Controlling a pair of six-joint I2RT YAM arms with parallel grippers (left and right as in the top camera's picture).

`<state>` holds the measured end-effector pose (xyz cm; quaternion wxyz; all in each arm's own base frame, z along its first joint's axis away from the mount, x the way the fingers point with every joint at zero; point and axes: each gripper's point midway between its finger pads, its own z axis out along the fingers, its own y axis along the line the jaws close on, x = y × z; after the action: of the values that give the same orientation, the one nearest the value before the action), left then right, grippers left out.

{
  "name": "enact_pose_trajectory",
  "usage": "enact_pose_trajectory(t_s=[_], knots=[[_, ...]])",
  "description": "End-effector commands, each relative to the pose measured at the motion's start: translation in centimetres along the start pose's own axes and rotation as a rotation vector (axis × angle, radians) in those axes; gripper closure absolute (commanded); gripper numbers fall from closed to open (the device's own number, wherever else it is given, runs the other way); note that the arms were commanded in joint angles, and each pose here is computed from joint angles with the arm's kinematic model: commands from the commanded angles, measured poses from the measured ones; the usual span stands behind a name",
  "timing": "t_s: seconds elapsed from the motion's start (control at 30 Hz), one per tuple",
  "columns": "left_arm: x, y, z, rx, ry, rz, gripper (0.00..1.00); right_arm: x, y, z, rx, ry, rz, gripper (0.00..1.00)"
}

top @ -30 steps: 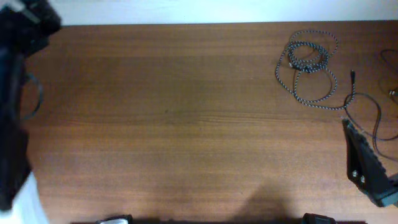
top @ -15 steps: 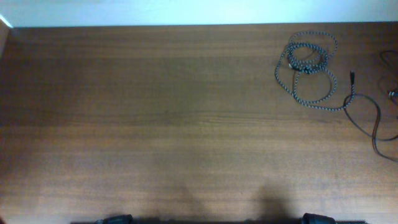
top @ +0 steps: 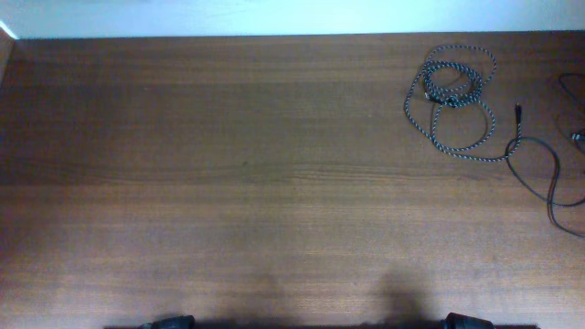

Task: Untangle cables
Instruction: 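Release the braided cable and withdraw the left arm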

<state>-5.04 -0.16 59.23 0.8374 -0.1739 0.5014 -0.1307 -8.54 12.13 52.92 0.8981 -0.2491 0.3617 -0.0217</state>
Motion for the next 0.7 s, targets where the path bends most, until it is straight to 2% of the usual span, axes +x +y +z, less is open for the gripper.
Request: enact_pose_trajectory(t_s=[0.0, 0.07, 0.13, 0.27, 0.4, 0.5, 0.6, 0.67], knots=[[0.7, -1.2, -0.2, 0.069, 0.036, -0.007, 0.01, -0.6, 0.1, 0.2, 0.044, -0.008, -0.038, 0.01], [1.3, -2.3, -0.3, 0.13, 0.068, -0.007, 0.01, -0.8, 0.3, 0.7, 0.069, -0.011, -0.078, 0.01], [1.3, -2.2, -0.3, 0.128, 0.068, -0.007, 0.01, -0.3, -0.1, 1.8, 0.087, -0.029, -0.12, 0.01], [1.3, -2.2, -0.3, 0.127, 0.07, -0.007, 0.01, 4.7, -1.9, 4.3, 0.128, 0.023, -0.148, 0.01], [1.3, -2.2, -0.3, 0.127, 0.071, -0.007, 0.01, 18.1, -4.2, 5.0, 0.143, 0.26, 0.028, 0.01], [1.3, -2.2, -0.3, 0.127, 0.07, -0.007, 0.01, 29.7, -4.2, 3.2, 0.149, 0.443, 0.173, 0.01], [1.3, -2.2, -0.3, 0.127, 0.07, -0.007, 0.01, 37.7, -3.2, 0.8, 0.154, 0.529, 0.24, 0.01], [1.3, -2.2, -0.3, 0.127, 0.07, -0.006, 0.01, 41.4, -2.4, -0.7, 0.16, 0.56, 0.263, 0.01]])
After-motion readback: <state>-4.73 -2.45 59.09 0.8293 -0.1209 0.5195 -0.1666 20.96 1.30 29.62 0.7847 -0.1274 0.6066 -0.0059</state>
